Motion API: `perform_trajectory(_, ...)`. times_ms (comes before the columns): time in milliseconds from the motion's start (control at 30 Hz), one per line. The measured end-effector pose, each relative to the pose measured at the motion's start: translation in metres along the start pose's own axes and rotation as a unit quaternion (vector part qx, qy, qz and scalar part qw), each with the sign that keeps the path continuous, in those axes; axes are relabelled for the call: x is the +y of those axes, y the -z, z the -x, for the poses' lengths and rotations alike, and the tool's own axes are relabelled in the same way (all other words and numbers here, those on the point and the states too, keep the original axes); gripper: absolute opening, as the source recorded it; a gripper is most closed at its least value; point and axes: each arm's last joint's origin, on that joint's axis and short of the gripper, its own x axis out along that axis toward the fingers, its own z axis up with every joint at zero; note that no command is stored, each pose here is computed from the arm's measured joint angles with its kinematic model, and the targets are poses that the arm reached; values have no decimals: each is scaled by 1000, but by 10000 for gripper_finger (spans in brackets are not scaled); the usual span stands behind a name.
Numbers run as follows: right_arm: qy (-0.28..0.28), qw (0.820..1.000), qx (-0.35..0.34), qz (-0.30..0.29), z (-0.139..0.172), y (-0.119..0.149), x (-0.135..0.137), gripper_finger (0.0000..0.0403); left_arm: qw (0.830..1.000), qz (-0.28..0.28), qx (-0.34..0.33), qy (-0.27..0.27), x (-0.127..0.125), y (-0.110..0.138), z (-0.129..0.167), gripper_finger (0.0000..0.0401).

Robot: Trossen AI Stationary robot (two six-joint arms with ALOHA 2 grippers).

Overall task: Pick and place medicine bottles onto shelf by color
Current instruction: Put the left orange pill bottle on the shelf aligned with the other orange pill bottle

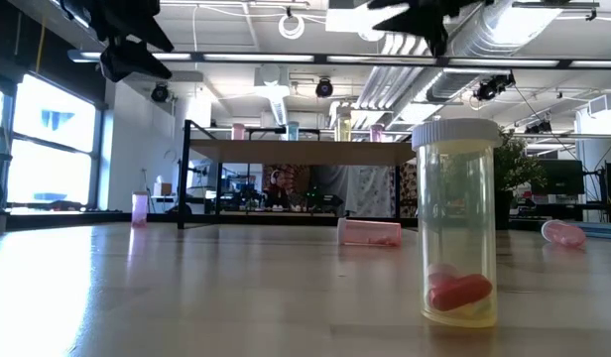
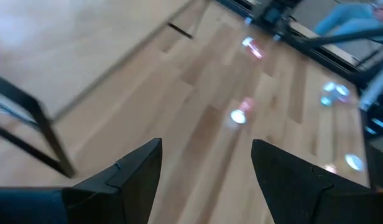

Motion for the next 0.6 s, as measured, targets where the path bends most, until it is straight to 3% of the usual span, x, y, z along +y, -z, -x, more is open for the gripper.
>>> perform_trajectory(167,31,997,62,40,10,-22,30,147,1000,-14,6,26,-11,4,0,239)
perform_trajectory(367,58,981,168,72,20,-39,44,147,999,-8,2,37,-23,7,1,239)
perform_trajectory(600,64,958,262,97,3,-19,42,147,999,-15,8,36,-33,13,-1,239)
